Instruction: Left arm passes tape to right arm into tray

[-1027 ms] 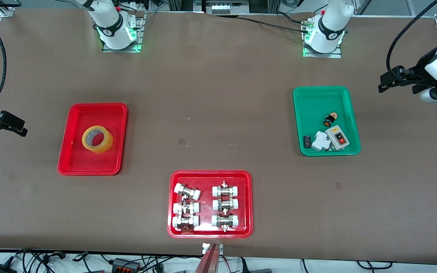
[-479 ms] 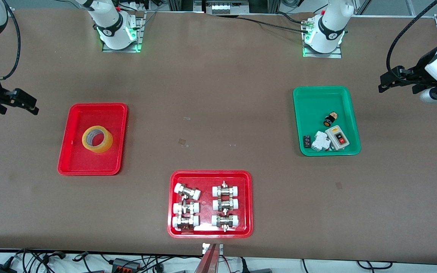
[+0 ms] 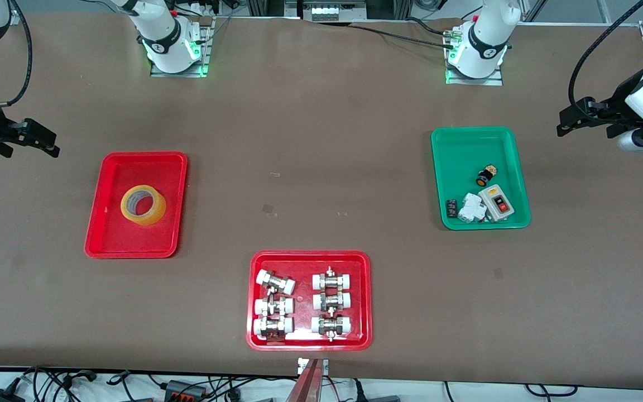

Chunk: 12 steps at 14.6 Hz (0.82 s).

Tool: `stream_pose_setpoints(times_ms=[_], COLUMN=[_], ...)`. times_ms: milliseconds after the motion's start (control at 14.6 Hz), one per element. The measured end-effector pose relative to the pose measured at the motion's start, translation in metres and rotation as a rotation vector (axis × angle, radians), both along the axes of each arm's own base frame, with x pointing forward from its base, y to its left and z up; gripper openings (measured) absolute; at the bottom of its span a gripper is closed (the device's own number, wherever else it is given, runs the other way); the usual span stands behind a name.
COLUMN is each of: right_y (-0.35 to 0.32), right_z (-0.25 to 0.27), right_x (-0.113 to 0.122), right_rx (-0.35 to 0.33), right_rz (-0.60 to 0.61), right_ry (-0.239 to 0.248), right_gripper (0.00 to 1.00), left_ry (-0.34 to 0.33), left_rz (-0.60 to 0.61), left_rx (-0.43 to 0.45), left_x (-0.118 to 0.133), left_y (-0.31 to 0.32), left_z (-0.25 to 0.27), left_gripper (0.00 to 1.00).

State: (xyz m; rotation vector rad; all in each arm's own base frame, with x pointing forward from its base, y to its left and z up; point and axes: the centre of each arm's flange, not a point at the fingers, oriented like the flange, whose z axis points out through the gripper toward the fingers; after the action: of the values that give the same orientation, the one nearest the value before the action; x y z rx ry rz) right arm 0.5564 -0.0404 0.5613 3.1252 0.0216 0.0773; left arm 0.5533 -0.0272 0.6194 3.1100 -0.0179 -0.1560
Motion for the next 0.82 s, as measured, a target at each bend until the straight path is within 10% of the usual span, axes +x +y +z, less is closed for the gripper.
stream_pose_setpoints(times_ms=[821], right_y=[0.0074], right_z=[0.0007], right_x=[0.0002], right_rx=[0.002], right_rz=[-0.027], right_ry=[-0.002], right_gripper=[1.00], left_ry=[0.000], left_rz=[0.000], left_rx=[0.000], left_x=[0.0000], left_y=[0.0000], left_z=[0.0000], left_gripper=[1.00])
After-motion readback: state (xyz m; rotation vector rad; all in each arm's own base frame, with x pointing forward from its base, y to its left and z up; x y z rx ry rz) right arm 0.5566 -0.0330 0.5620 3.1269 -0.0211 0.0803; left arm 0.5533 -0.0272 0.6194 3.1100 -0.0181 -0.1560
